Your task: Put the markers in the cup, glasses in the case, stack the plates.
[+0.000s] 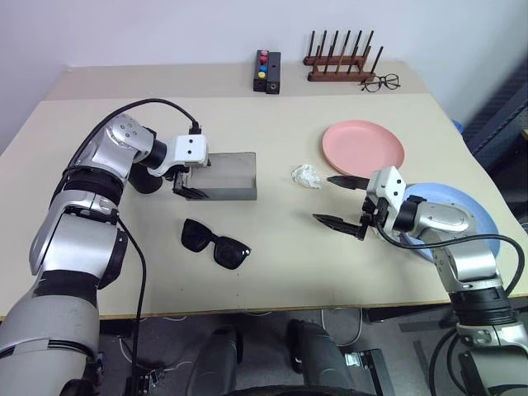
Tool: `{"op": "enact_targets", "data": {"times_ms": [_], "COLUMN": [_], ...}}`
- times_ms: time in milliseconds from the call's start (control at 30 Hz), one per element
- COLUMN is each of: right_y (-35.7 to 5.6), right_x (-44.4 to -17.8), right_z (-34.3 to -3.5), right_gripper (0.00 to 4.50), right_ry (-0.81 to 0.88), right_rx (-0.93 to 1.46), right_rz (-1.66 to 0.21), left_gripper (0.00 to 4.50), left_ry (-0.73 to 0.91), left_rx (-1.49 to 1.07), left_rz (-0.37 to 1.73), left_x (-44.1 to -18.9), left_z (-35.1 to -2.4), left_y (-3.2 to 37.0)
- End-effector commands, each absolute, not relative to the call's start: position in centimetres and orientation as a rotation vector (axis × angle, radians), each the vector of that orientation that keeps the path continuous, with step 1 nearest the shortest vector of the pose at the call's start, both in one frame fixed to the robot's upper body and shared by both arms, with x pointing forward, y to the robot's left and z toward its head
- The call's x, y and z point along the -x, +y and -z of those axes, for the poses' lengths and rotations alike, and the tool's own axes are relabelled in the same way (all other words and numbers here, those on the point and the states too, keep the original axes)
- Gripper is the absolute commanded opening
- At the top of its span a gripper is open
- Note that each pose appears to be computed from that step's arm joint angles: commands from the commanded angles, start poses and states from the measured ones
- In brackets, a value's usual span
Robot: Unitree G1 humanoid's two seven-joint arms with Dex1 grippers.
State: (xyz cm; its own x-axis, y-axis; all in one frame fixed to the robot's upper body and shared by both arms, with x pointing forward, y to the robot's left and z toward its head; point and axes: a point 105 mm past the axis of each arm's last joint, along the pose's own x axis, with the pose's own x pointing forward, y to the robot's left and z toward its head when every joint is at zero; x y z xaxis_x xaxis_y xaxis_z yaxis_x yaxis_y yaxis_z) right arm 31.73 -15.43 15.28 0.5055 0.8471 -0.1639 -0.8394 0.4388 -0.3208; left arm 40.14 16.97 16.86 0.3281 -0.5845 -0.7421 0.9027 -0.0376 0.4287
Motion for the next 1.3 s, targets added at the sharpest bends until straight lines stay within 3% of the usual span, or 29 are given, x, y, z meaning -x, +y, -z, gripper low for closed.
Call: {"op": "enact_targets", "data": {"times_ms": [33, 600, 1300], "right_y": [-15.8, -15.7, -16.3], "right_x": [-31.8, -31.5, -31.2], "right_z": [-16.8, -17.0, -16.9], "right_gripper": [4.50, 4.50, 4.50], "right_ry": [-0.063, -0.047, -0.043], "right_rx": [0.403, 0.400, 0.392], "right_rz": [-1.045, -1.072, -1.041], "left_gripper": [4.44, 4.44, 4.44], "left_ry": [0.357, 0.327, 0.467], "left_rx": [-1.075, -1.316, -1.192], "left_rz": [1.227, 1.120, 1.133], "left_x": [-40.3, -41.5, -41.1], "left_z": [-17.4, -19.0, -15.2], "left_y": [16.9, 15.7, 16.8]}}
